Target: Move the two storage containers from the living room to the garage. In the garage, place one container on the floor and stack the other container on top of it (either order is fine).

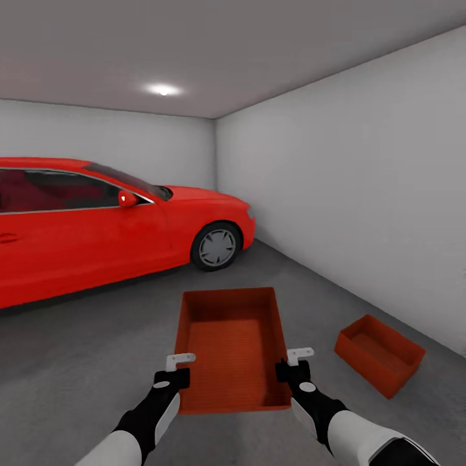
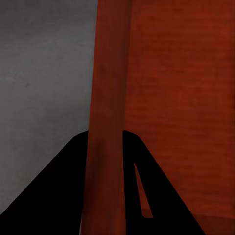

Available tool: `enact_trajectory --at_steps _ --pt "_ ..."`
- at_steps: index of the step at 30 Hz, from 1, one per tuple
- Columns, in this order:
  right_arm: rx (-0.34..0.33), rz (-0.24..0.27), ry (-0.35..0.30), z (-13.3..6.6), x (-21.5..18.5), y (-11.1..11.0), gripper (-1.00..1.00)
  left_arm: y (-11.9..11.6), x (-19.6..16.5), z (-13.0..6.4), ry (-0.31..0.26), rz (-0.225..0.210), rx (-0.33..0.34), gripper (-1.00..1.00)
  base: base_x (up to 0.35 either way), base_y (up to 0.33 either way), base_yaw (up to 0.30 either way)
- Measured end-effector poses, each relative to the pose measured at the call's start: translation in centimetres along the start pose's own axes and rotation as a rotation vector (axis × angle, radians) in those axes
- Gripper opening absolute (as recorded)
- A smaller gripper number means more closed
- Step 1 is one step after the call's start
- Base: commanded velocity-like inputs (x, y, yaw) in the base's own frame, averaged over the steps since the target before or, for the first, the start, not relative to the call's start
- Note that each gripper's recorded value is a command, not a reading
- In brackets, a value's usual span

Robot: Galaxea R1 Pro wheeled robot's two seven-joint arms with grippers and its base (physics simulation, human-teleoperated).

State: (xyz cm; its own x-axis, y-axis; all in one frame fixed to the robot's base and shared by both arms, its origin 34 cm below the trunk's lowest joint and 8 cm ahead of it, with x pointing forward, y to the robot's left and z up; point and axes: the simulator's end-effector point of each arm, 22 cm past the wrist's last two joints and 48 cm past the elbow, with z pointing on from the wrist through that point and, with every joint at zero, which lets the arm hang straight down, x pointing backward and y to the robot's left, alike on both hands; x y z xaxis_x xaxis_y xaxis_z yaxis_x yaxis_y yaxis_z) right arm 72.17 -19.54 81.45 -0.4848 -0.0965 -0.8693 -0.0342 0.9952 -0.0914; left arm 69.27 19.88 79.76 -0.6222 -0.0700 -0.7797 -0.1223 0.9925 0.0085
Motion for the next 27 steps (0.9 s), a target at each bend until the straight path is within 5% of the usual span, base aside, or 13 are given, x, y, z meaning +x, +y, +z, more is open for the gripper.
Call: enact_trajectory --at_steps 27 --pt "0.000 0.000 0.000 0.00 0.01 0.00 -1.00 0.00 0.00 0.00 0.000 0.000 0.000 -1.00 0.321 0.078 -0.287"
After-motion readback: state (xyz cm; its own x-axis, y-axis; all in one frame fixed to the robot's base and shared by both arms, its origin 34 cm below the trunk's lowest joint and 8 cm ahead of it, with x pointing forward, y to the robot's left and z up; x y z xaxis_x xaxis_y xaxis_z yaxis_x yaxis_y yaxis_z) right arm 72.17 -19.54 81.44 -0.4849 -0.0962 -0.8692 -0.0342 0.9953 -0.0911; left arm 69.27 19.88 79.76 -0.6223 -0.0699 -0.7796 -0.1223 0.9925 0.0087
